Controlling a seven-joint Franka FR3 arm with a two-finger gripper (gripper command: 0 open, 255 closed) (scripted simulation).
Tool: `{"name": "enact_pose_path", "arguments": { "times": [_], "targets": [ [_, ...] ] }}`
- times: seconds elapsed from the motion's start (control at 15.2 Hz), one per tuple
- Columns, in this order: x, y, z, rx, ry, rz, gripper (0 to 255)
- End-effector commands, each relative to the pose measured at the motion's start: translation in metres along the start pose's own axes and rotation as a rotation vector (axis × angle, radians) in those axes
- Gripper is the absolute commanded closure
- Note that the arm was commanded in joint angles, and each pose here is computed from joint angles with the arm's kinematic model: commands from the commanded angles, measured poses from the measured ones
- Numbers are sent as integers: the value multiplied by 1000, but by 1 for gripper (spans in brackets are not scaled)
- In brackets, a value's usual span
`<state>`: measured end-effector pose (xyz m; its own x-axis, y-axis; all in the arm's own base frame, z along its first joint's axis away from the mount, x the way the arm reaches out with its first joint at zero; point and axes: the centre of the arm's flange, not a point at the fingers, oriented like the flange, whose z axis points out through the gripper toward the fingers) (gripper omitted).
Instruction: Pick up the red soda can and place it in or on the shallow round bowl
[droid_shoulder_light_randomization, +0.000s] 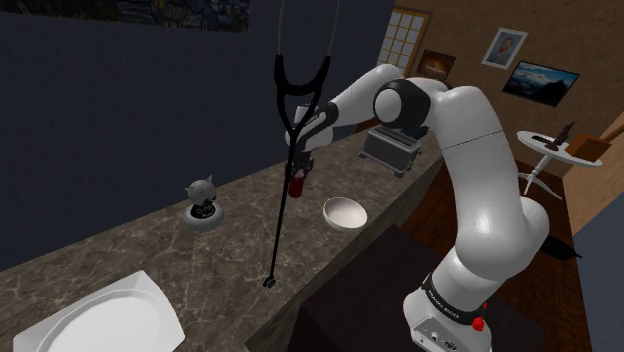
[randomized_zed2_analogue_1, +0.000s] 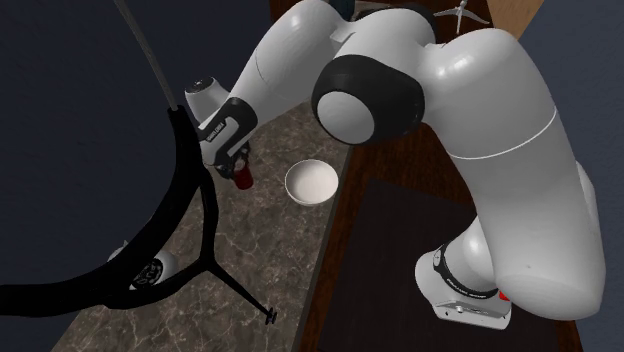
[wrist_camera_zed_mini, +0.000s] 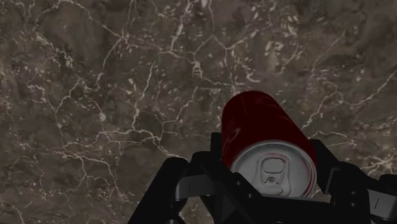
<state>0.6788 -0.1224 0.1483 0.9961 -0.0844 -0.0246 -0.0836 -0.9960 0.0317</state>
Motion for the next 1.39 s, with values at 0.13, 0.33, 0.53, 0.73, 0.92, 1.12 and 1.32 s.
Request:
{"name": "enact_pose_path", "arguments": {
  "times": [0.13,0.33,0.53,0.73,0.92,1.12,1.32],
  "targets": [
    [-1,0,-22,0,0,0,255],
    [-1,1,-38,0,0,0,255],
    [-2,2,-54,0,0,0,255],
    [-2,2,-70,0,0,0,255],
    [-3,3,-86,0,0,0,255],
    [-3,3,-101,0,0,0,255],
    [-39,19,-104,0,0,0,255]
  ]
}}
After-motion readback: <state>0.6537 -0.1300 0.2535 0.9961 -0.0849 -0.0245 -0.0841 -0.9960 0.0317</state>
